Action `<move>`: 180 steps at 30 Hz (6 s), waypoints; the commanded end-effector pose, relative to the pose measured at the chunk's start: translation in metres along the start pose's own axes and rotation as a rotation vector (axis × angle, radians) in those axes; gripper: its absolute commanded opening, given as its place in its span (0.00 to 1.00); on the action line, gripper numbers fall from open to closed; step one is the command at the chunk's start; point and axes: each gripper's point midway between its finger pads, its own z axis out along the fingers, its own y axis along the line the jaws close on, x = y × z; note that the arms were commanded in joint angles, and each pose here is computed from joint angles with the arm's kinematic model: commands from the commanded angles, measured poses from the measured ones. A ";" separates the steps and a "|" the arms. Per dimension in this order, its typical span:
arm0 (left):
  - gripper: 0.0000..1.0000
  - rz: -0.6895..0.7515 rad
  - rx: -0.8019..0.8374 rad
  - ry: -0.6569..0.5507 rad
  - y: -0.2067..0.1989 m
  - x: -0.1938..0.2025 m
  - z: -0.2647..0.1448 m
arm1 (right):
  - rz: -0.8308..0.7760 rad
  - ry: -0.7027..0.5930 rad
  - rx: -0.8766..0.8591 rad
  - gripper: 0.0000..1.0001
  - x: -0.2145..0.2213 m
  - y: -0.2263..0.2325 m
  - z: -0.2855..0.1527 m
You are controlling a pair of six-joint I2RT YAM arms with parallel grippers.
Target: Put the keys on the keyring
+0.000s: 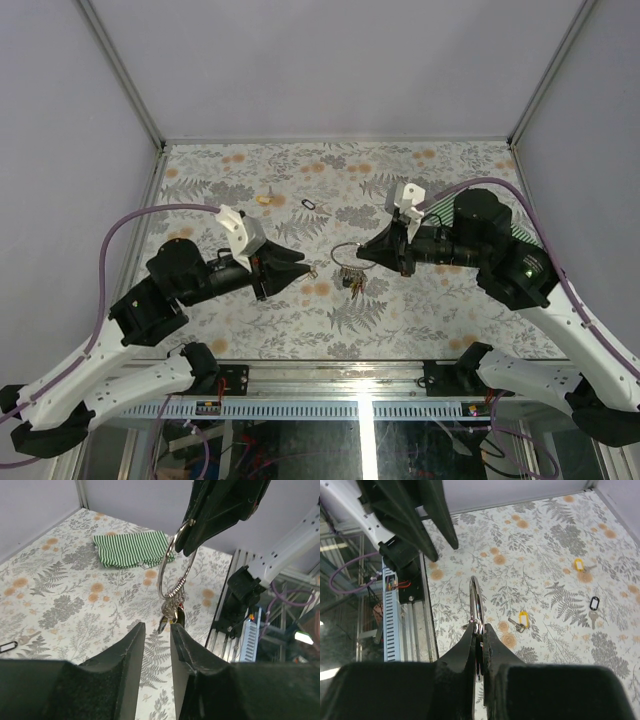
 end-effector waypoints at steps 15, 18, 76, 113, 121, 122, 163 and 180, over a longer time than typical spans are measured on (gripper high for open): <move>0.45 -0.058 -0.268 -0.198 0.053 -0.019 0.027 | 0.333 -0.174 0.266 0.00 -0.062 -0.036 -0.011; 0.45 -0.054 -0.265 -0.196 0.053 -0.016 0.033 | 0.357 -0.181 0.271 0.00 -0.064 -0.037 -0.010; 0.30 0.056 -0.318 -0.145 0.049 -0.007 0.048 | 0.436 -0.170 0.209 0.00 -0.063 -0.032 0.006; 0.00 0.170 -0.251 -0.091 0.038 -0.011 0.046 | 0.435 -0.130 0.271 0.00 -0.049 -0.042 0.006; 0.00 0.271 -0.327 0.024 0.056 -0.001 0.043 | 0.434 -0.044 0.273 0.00 -0.037 -0.042 0.009; 0.00 0.289 -0.334 0.039 0.058 0.000 0.042 | 0.433 -0.020 0.272 0.00 -0.034 -0.042 0.009; 0.00 0.248 -0.286 0.515 0.061 0.083 0.058 | 0.162 -0.047 0.356 0.44 0.016 -0.052 -0.007; 0.00 0.067 -0.158 0.378 0.025 0.053 0.072 | -0.076 -0.281 0.032 0.48 0.036 -0.005 0.022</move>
